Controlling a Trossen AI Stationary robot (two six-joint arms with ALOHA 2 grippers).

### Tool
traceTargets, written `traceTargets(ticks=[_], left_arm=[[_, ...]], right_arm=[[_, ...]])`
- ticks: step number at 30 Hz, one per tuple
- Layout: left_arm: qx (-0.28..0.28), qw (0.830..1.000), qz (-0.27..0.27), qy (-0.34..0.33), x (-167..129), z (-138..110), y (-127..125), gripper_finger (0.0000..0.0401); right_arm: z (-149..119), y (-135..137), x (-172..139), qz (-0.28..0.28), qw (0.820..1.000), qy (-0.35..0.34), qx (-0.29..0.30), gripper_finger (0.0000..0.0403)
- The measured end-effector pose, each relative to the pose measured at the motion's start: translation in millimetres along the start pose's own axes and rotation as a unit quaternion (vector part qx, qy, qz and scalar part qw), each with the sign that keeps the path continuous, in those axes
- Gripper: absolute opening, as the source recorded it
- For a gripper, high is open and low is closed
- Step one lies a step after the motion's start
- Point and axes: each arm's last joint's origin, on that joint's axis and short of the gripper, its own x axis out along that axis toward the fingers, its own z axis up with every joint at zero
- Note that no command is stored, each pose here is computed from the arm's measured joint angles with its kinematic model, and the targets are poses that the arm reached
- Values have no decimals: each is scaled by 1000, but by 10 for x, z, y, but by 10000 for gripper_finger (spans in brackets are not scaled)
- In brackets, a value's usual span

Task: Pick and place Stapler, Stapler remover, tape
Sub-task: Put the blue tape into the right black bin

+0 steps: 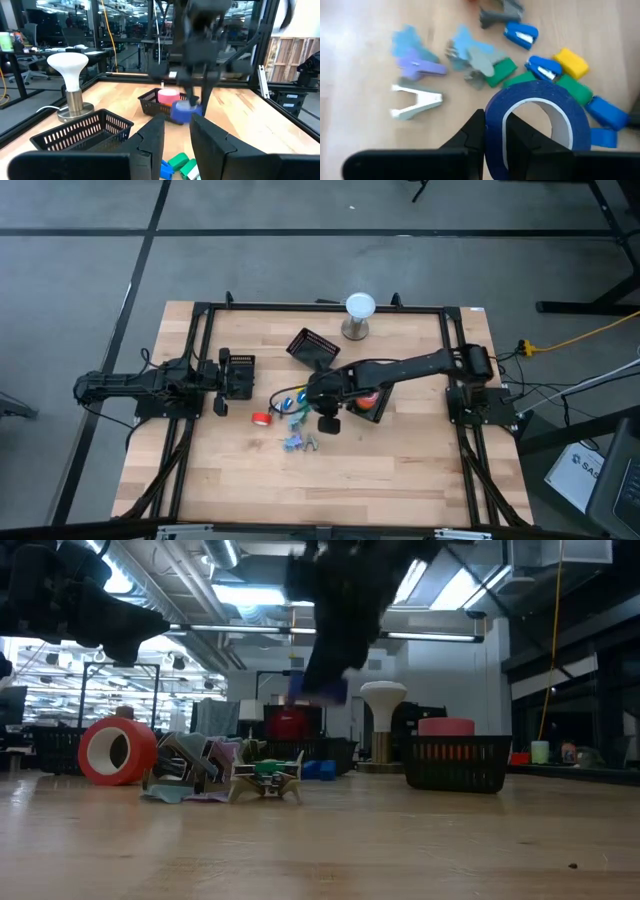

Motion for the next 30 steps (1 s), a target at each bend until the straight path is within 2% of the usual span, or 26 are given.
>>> traceTargets(ticks=[5, 11, 20, 26, 30], left_arm=[[0, 1000, 0, 0, 0, 0, 0, 88], [0, 1000, 0, 0, 0, 0, 0, 88], [0, 1000, 0, 0, 0, 0, 0, 88], [0, 1000, 0, 0, 0, 0, 0, 88], [0, 1000, 0, 0, 0, 0, 0, 88]], right_arm=[[-27, 43, -341, -2, 1000, 3, 0, 47], [-185, 114, -646, -30, 998, 53, -8, 47], [-295, 205, -1045, -38, 998, 55, 3, 47], [-375, 200, -1221, -80, 995, 61, 8, 47], [-469, 179, -1240, -82, 995, 49, 9, 47]])
